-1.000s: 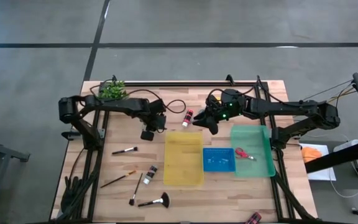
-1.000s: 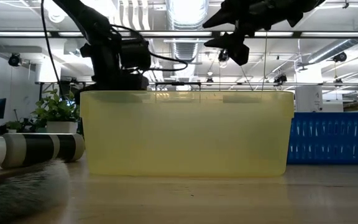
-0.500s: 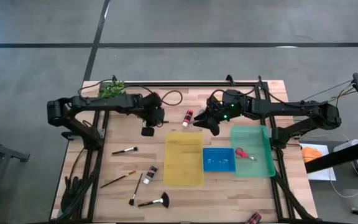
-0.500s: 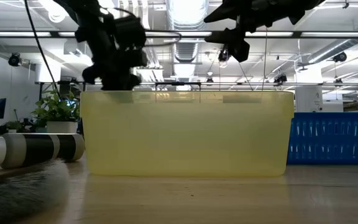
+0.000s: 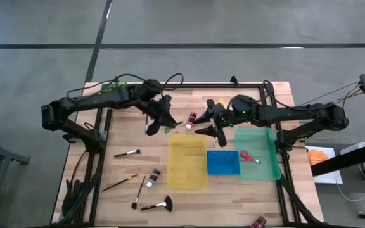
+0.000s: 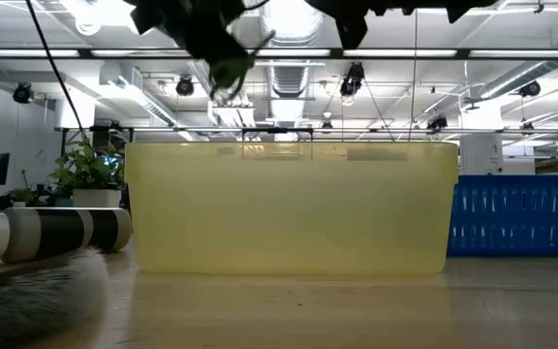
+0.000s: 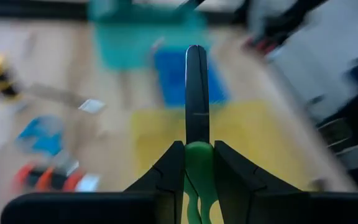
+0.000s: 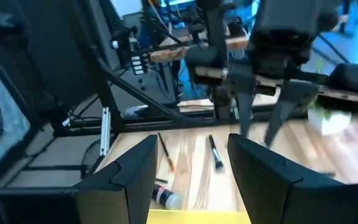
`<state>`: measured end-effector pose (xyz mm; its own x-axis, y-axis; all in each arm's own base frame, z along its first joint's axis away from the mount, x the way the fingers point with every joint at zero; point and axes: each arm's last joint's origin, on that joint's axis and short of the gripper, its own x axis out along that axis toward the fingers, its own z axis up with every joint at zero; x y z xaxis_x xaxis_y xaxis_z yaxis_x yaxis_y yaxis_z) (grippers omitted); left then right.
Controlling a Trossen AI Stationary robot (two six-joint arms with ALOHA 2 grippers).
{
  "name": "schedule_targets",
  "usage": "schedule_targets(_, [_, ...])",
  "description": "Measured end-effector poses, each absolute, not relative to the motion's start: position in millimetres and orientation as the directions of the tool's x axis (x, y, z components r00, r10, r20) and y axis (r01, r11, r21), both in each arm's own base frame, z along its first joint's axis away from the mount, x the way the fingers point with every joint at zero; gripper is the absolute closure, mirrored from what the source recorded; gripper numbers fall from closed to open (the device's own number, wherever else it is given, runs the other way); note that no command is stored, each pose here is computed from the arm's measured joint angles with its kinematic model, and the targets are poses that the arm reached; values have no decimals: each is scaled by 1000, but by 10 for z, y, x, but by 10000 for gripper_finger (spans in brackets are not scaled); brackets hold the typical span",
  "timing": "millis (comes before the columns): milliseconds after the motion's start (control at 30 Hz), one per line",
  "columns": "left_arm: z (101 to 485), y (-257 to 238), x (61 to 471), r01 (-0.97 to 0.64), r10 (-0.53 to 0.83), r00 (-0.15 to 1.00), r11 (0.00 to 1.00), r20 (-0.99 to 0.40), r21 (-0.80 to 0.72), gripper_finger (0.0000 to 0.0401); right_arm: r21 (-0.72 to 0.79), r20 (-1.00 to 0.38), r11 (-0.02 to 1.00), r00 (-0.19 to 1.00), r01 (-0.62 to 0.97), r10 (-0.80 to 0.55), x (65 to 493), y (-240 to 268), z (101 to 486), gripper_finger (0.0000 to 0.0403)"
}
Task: Pick & Place Paint Supplies
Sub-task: Put the green scissors into the green bin
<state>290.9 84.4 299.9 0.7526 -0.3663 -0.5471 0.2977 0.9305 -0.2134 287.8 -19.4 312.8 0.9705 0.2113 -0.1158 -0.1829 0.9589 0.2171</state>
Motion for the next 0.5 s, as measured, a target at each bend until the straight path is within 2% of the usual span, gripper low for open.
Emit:
schedule_targets(200, [3228,796,2978,452,-568,749,815,-343,-363,333,129,-95,971,972,-202,215,2886,-109,3150,209])
schedule_targets(367, [3318,727,3036,519,-636,732,752,-243,-406,333,105,-35,980,984,-169,173,2894,-102,3210,209])
schedule_targets(500, [3329,659,3072,537,-658,718,731,-227,-421,333,95,8,980,985,-173,173,2894,-102,3253,209])
